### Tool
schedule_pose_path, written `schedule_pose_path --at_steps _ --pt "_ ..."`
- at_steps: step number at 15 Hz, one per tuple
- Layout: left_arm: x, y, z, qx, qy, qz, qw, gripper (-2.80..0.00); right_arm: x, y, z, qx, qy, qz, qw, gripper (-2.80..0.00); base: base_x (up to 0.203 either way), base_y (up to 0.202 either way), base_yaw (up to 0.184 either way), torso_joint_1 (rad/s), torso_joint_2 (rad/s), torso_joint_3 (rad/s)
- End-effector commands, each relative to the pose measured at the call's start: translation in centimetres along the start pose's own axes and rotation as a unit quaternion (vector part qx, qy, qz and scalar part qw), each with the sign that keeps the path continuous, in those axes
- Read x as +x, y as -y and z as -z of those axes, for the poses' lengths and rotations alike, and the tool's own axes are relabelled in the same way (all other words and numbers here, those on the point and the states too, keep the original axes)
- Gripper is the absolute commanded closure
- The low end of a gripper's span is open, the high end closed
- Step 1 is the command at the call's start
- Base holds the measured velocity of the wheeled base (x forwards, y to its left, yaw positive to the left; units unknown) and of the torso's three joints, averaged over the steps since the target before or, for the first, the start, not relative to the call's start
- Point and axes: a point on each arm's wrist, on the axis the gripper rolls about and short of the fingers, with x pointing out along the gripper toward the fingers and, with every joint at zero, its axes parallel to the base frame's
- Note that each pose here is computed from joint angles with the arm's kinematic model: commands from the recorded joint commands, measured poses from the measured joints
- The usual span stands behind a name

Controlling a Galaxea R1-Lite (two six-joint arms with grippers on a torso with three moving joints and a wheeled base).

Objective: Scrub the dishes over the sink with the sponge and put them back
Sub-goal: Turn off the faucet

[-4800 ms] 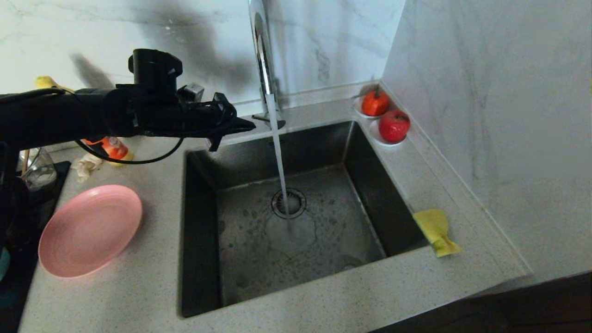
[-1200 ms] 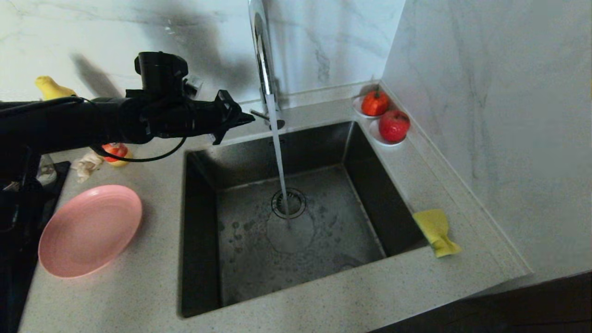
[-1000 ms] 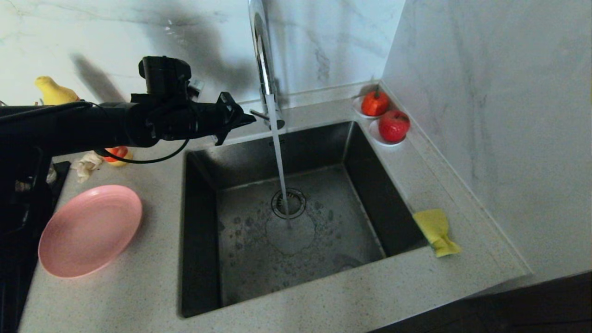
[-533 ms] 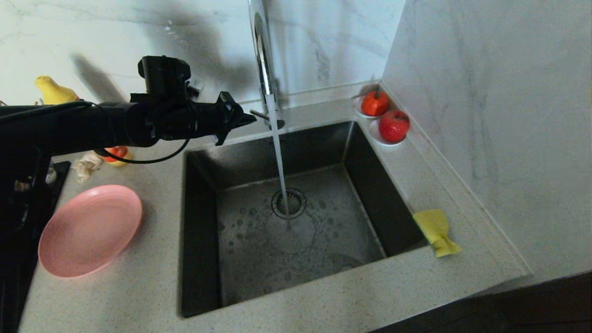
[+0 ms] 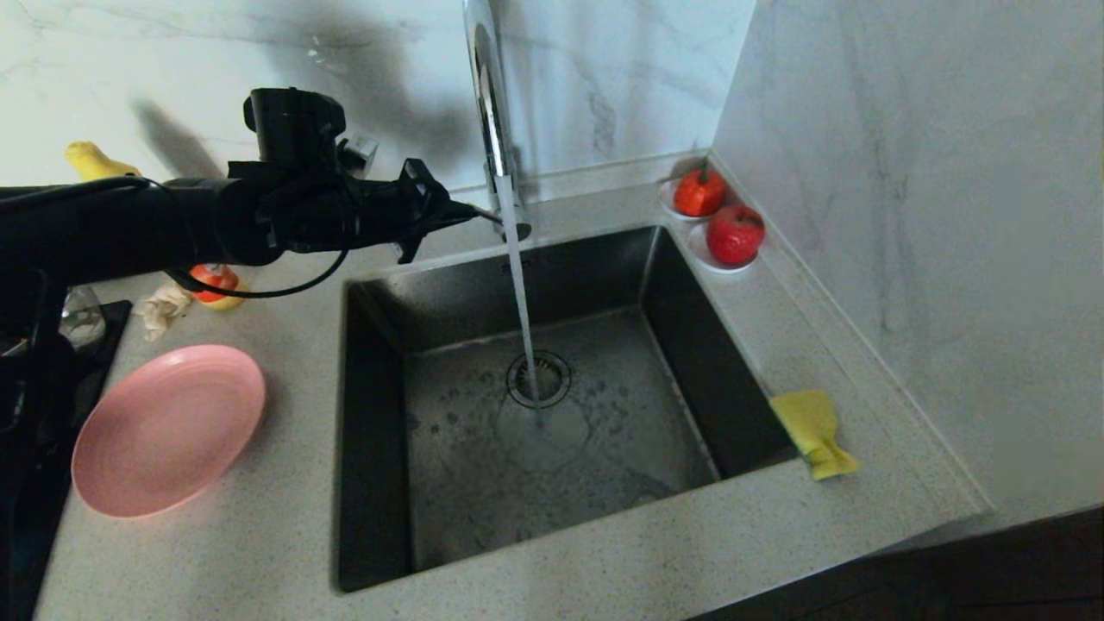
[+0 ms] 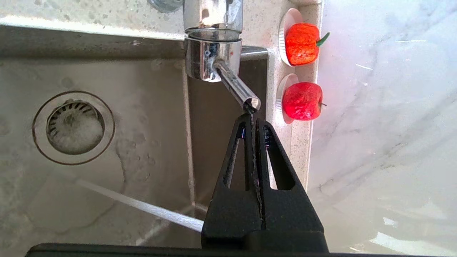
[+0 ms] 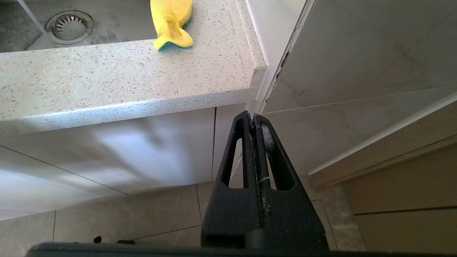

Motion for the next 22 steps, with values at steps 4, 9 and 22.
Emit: schedule_pose_path --at_steps 4,9,22 --pt "0.4 -0.4 0.1 -0.001 0.001 0.000 1.0000 0.00 0.0 0.0 0.0 -0.001 -0.001 0.000 1.000 0.00 0.000 0.000 0.000 0.000 0.00 0.000" --pt "0.4 -0.4 0.0 0.001 0.003 0.001 1.0000 0.00 0.0 0.0 0.0 -0.001 -0.001 0.000 1.000 0.00 0.000 0.000 0.000 0.000 0.00 0.000" --pt "1.6 -1.4 -0.1 0.019 0.039 -0.001 0.9990 0.00 0.0 0.0 0.0 -0.001 -0.001 0.000 1.000 0.00 0.000 0.000 0.000 0.000 0.00 0.000"
